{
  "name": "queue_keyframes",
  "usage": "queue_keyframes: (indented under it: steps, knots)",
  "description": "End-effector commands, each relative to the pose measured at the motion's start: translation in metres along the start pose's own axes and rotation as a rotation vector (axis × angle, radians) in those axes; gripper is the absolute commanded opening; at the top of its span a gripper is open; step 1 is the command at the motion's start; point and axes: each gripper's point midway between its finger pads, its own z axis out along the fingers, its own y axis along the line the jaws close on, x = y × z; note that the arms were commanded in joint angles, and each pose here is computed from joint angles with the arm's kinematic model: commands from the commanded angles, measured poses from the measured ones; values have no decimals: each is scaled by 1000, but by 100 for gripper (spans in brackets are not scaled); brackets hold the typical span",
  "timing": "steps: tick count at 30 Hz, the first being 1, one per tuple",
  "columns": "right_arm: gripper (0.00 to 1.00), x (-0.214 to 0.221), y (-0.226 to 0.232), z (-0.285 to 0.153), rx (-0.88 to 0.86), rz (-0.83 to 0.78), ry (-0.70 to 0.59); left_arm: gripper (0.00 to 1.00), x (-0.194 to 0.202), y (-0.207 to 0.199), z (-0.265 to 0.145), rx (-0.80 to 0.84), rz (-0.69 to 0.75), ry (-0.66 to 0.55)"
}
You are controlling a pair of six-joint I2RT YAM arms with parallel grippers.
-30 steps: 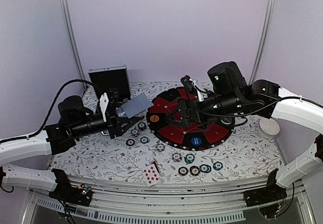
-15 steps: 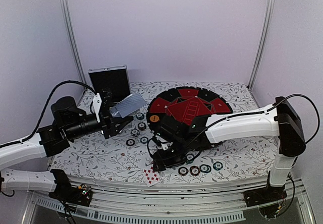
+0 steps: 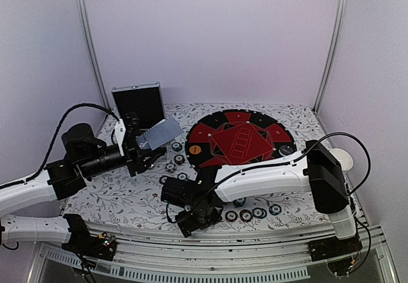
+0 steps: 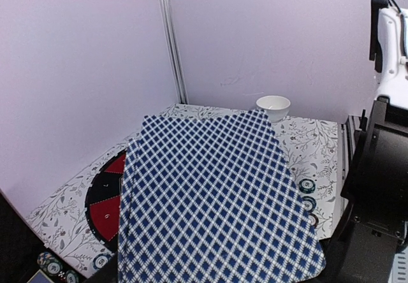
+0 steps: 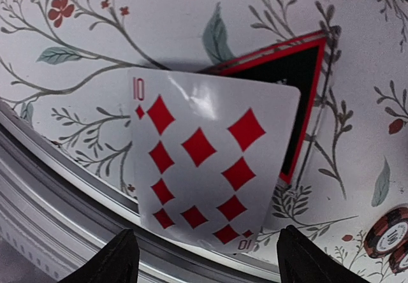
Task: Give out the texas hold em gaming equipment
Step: Pick up the poker card from the center of the board.
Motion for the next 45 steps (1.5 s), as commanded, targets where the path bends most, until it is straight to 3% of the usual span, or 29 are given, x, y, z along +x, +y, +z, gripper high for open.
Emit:
queue_keyframes:
  steps: [1, 21, 30, 39, 45]
  knots:
    - [75, 1, -21, -2, 101, 53, -4, 52, -6, 1, -3, 1, 19, -28]
    - [57, -8, -1, 26, 29, 15, 0, 52, -7, -1, -5, 12, 26, -38]
    - [39, -4, -9, 34, 37, 37, 13, 52, -7, -2, -5, 16, 31, -39]
    - [5, -8, -4, 29, -40, 54, -4, 52, -6, -3, -5, 22, 32, -37]
    - [2, -12, 2, 15, -104, 52, -33, 52, -7, -3, -6, 20, 34, -40]
